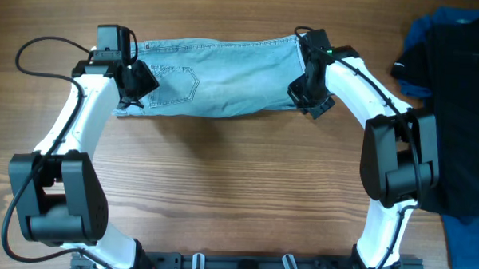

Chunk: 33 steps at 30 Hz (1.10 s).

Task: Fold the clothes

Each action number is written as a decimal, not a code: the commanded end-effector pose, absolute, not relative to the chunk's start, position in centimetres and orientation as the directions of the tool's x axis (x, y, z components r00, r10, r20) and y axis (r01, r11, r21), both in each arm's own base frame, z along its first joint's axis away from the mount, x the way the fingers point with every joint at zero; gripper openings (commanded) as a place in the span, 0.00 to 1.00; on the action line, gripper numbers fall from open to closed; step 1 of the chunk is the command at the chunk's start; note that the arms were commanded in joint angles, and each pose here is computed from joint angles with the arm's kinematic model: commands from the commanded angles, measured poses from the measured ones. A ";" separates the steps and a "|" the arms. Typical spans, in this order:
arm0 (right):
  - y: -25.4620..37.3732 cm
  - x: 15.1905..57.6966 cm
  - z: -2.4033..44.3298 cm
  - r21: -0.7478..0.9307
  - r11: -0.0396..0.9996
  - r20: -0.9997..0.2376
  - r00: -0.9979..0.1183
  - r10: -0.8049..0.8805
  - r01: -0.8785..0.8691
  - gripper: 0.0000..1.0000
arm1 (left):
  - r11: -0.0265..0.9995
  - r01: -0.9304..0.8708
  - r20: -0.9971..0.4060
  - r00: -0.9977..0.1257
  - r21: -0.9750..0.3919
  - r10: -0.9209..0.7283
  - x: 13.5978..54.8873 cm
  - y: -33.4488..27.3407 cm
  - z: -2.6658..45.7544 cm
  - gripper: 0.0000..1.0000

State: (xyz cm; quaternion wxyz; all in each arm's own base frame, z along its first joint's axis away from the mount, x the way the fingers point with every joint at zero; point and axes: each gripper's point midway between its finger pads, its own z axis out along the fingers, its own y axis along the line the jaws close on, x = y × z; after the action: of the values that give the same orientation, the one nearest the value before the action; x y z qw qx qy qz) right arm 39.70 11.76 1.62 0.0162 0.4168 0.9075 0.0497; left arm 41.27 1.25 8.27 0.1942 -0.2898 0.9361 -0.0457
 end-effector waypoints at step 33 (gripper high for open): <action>11.3 43.2 -0.4 0.047 0.997 -0.169 -0.984 0.062 0.055 0.04 | 0.904 -0.354 -0.573 -0.700 -0.242 -0.427 51.9 1.8 0.1 0.04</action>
State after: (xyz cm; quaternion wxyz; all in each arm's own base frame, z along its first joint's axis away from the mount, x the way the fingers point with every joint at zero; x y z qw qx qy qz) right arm 43.63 12.00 0.00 0.0937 0.0222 0.9947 0.0350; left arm 51.68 1.19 1.08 0.3207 -0.2394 0.9133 -0.0753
